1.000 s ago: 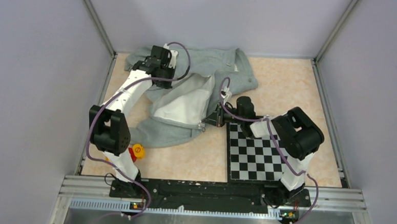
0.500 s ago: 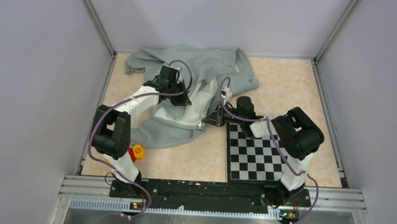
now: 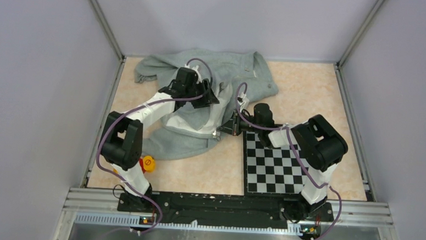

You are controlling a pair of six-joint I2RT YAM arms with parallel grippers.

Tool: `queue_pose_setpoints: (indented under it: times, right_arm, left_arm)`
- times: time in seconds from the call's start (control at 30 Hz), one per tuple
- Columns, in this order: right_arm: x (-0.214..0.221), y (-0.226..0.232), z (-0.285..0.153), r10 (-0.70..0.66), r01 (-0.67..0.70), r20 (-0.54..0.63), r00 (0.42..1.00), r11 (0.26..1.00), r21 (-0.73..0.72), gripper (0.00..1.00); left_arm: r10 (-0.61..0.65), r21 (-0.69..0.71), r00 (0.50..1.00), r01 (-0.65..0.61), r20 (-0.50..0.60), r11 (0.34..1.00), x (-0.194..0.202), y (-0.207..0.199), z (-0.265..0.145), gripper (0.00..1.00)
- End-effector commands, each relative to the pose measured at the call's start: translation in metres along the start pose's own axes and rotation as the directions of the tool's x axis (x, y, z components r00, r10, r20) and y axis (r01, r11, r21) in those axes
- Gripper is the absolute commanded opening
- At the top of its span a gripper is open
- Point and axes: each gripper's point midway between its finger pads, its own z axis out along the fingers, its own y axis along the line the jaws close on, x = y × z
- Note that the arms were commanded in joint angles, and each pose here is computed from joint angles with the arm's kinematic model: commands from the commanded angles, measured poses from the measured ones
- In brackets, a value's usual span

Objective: Zip up the jacket

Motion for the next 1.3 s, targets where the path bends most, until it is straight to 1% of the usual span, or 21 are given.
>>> queue_pose_setpoints:
  times: [0.0,0.1,0.17,0.27,0.37,0.43,0.57,0.6,0.67,0.77,0.93,1.1,1.27]
  right_arm:
    - [-0.019,0.016,0.005,-0.063,0.065,0.047,0.997,0.997,-0.046,0.0]
    - [-0.019,0.016,0.005,-0.059,0.061,0.045,0.997,0.997,-0.049,0.0]
    - [-0.019,0.017,0.005,-0.057,0.06,0.045,0.997,0.997,-0.053,0.0]
    - [-0.02,0.018,0.005,-0.056,0.058,0.045,0.997,0.997,-0.058,0.0]
    - [-0.019,0.016,0.006,-0.053,0.056,0.043,0.998,0.997,-0.056,0.0]
    - [-0.018,0.016,0.007,-0.048,0.05,0.038,0.998,0.997,-0.056,0.0]
    - [-0.017,0.015,0.007,-0.047,0.049,0.034,0.998,0.997,-0.055,0.0]
    - [-0.017,0.015,0.007,-0.049,0.051,0.034,0.998,0.997,-0.054,0.0]
    - [-0.017,0.014,0.007,-0.051,0.052,0.032,0.998,0.997,-0.05,0.0]
    - [-0.016,0.013,0.007,-0.053,0.054,0.031,0.998,0.997,-0.046,0.0]
    - [-0.016,0.012,0.007,-0.053,0.054,0.03,0.998,0.998,-0.043,0.0]
    - [-0.016,0.011,0.008,-0.053,0.055,0.03,0.998,0.998,-0.039,0.0]
    - [-0.016,0.013,0.008,-0.045,0.047,0.03,0.999,0.998,-0.05,0.0]
  left_arm:
    - [0.189,0.066,0.982,-0.189,0.01,0.98,-0.016,-0.024,-0.014,0.62]
    - [0.315,0.043,0.948,-0.313,-0.039,0.949,-0.012,-0.019,-0.029,0.66]
    - [0.414,0.027,0.906,-0.414,-0.09,0.91,-0.008,-0.012,-0.04,0.66]
    - [0.488,-0.026,0.854,-0.5,-0.182,0.866,0.0,0.005,-0.056,0.67]
    - [0.521,-0.067,0.808,-0.557,-0.273,0.828,0.012,0.02,-0.067,0.67]
    - [0.556,-0.095,0.766,-0.611,-0.323,0.786,0.019,0.029,-0.071,0.67]
    - [0.601,-0.188,0.686,-0.709,-0.41,0.68,0.028,0.043,-0.07,0.69]
    - [0.603,-0.22,0.674,-0.724,-0.427,0.654,0.028,0.048,-0.068,0.69]
    - [0.602,-0.25,0.662,-0.739,-0.447,0.626,0.028,0.053,-0.062,0.69]
    - [0.599,-0.268,0.651,-0.749,-0.466,0.606,0.029,0.055,-0.051,0.68]
    - [0.601,-0.319,0.632,-0.771,-0.49,0.551,0.027,0.064,-0.038,0.69]
    - [0.605,-0.322,0.639,-0.766,-0.475,0.557,0.029,0.063,-0.026,0.69]
    - [0.591,-0.313,0.642,-0.761,-0.488,0.568,0.036,0.069,-0.017,0.7]
